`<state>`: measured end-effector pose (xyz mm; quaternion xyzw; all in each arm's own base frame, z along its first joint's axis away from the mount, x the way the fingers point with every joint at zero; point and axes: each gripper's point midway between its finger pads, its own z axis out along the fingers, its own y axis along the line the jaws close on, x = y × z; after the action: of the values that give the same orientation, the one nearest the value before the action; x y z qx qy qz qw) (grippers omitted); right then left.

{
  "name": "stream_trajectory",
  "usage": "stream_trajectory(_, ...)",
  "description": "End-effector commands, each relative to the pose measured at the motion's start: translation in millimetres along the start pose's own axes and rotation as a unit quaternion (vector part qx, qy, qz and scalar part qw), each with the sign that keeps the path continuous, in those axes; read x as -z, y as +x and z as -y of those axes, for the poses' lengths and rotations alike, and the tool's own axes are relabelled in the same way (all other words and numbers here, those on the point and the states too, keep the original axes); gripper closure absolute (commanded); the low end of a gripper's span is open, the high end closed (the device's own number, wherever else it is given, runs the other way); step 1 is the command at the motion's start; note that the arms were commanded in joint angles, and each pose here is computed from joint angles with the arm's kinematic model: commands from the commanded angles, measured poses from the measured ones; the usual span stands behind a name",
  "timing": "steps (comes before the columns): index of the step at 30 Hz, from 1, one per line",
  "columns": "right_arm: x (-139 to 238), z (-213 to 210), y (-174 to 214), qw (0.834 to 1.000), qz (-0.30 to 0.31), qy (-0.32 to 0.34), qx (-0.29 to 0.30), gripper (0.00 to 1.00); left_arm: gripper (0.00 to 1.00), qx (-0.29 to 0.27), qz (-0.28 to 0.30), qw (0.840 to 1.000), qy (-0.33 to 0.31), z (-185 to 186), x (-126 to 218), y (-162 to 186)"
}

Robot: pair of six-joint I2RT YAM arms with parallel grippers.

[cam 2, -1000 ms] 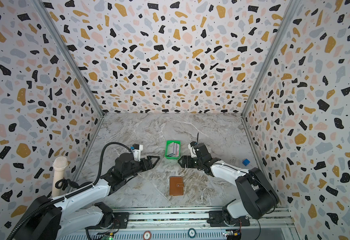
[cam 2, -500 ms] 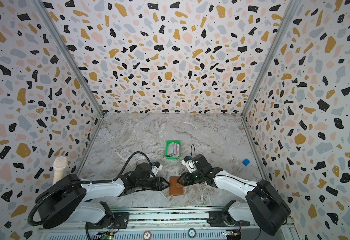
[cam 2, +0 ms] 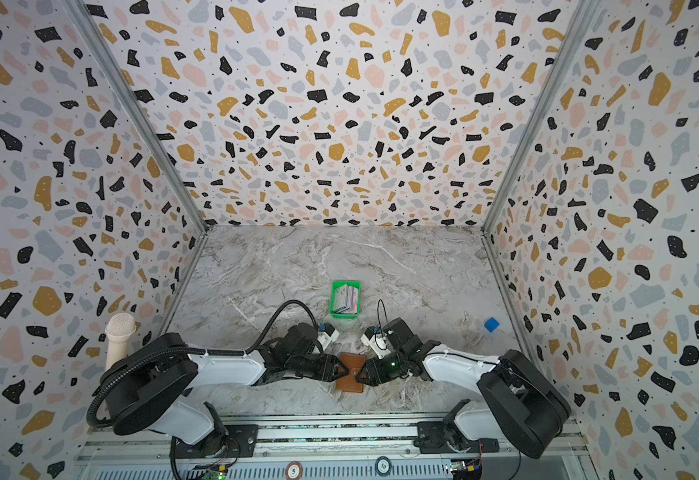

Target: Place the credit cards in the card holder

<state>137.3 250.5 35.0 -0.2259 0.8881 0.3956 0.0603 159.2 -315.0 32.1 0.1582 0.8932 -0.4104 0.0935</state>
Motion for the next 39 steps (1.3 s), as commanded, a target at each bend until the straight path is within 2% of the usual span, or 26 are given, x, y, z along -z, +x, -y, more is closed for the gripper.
stream_trajectory(1,-4.6,-9.5,-2.0,1.0,0.001,-0.021,0.017,0.52,0.63,0.011,-0.037,0.999,-0.014,-9.8,-6.5,16.8)
stream_trajectory(9,-3.1,-12.0,-19.5,0.999,0.019,-0.009,0.027,0.53,1.0,0.014,-0.009,1.0,0.006,4.6,0.2,-1.4)
stream_trajectory(12,7.8,-19.5,-39.6,0.998,0.049,-0.002,0.043,0.49,1.0,0.023,0.032,0.999,0.001,1.1,16.1,-25.7)
stream_trajectory(17,47.7,-35.1,-89.3,0.987,0.143,0.01,0.065,0.4,1.0,0.028,0.152,0.988,-0.005,6.8,63.2,-85.6)
stream_trajectory(20,69.6,-43.5,-118.9,0.976,0.2,0.035,0.081,0.35,1.0,0.002,0.204,0.978,-0.042,16.0,88.0,-114.1)
stream_trajectory(23,84.9,-47.1,-145.5,0.965,0.241,0.071,0.075,0.29,1.0,0.005,0.243,0.965,-0.094,12.6,107.6,-134.3)
stream_trajectory(27,91.2,-58.8,-173.4,0.949,0.278,0.118,0.092,0.17,1.0,0.014,0.27,0.955,-0.117,14.3,121.2,-148.2)
stream_trajectory(32,80.4,-56.8,-192.2,0.944,0.276,0.16,0.083,0.17,1.0,0.024,0.291,0.949,-0.119,17.8,129.8,-156.0)
stream_trajectory(39,60.3,-66.5,-201.7,0.939,0.268,0.181,0.12,0.21,1.0,0.024,0.293,0.949,-0.111,20.8,131.3,-154.8)
